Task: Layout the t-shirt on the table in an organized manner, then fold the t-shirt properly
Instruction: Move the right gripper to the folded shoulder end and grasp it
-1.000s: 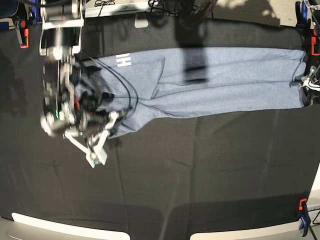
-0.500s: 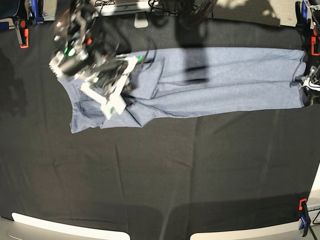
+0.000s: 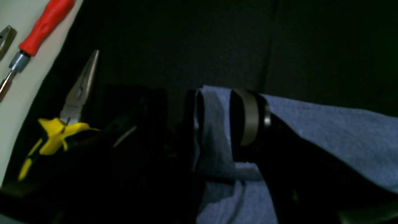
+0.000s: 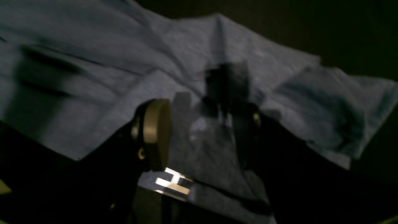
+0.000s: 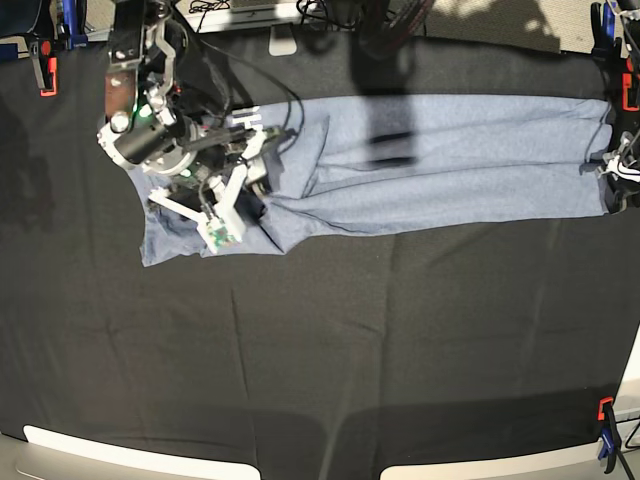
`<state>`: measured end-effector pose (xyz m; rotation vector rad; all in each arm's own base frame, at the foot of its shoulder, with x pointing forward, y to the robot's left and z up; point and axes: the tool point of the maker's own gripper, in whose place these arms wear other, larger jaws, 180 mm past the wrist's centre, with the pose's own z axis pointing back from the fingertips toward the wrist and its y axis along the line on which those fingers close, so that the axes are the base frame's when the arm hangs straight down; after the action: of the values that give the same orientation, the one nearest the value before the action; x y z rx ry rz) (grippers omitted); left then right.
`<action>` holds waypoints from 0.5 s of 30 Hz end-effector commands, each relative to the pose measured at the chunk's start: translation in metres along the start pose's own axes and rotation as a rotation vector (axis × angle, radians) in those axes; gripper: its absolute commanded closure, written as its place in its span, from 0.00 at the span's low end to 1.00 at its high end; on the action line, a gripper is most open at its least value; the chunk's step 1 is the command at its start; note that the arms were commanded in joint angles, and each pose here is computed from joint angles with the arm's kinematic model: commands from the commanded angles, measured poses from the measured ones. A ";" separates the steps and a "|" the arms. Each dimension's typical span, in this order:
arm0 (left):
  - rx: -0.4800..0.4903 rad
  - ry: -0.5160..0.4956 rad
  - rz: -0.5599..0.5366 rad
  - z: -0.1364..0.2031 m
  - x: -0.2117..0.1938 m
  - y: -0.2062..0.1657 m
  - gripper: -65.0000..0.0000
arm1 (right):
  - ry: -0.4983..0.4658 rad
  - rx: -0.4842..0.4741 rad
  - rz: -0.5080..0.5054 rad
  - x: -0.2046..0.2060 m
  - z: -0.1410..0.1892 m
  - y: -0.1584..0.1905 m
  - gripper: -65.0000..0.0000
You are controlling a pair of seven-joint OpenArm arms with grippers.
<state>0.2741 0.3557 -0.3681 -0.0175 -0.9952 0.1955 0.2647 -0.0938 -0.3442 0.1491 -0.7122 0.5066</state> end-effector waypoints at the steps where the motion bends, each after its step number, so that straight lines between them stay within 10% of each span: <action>1: -0.002 -0.059 -0.022 0.002 0.022 0.002 0.54 | -0.042 -0.038 -0.016 0.011 0.006 -0.011 0.52; 15: -0.002 -0.054 -0.022 0.002 0.021 0.002 0.54 | -0.017 -0.062 -0.200 -0.001 -0.011 -0.059 0.52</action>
<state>0.2738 0.3557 -0.3685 -0.0176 -0.9918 0.1952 0.2897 -0.1432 -0.3635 0.1630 -0.6685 0.2836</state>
